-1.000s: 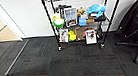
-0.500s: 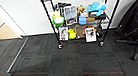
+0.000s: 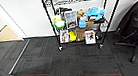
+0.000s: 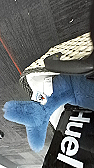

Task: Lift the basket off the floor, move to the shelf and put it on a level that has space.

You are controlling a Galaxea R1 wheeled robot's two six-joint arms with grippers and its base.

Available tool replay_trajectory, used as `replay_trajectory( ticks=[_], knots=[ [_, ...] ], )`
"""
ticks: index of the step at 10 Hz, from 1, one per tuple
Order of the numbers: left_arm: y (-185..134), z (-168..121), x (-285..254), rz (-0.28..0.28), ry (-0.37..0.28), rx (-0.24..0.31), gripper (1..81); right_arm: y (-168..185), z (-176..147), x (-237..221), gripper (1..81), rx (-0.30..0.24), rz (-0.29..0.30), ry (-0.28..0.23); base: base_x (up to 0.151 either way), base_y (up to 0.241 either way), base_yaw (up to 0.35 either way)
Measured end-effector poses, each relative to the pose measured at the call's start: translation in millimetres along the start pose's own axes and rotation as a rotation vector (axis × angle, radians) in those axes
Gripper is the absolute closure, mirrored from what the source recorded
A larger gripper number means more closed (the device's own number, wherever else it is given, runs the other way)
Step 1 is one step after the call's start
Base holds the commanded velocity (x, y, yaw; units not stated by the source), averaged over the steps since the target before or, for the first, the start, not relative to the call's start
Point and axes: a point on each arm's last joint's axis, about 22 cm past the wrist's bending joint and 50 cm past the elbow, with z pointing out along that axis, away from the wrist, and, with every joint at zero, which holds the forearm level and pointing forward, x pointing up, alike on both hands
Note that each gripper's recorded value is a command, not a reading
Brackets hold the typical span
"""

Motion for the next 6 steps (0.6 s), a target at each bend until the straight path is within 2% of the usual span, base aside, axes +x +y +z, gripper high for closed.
replay_trajectory(
  ticks=[3,6],
  knots=[
    [34.2,-38.5,10.9,0.028,0.041,-0.027,81.1,-40.3,-36.5,33.8,81.1,0.025,-0.043,0.057,0.0,0.0,0.0],
    [65.8,-73.5,7.2,0.048,0.057,-0.048,81.1,-64.9,-80.1,58.9,81.1,0.031,-0.079,0.11,0.0,0.0,0.0]
  ],
)
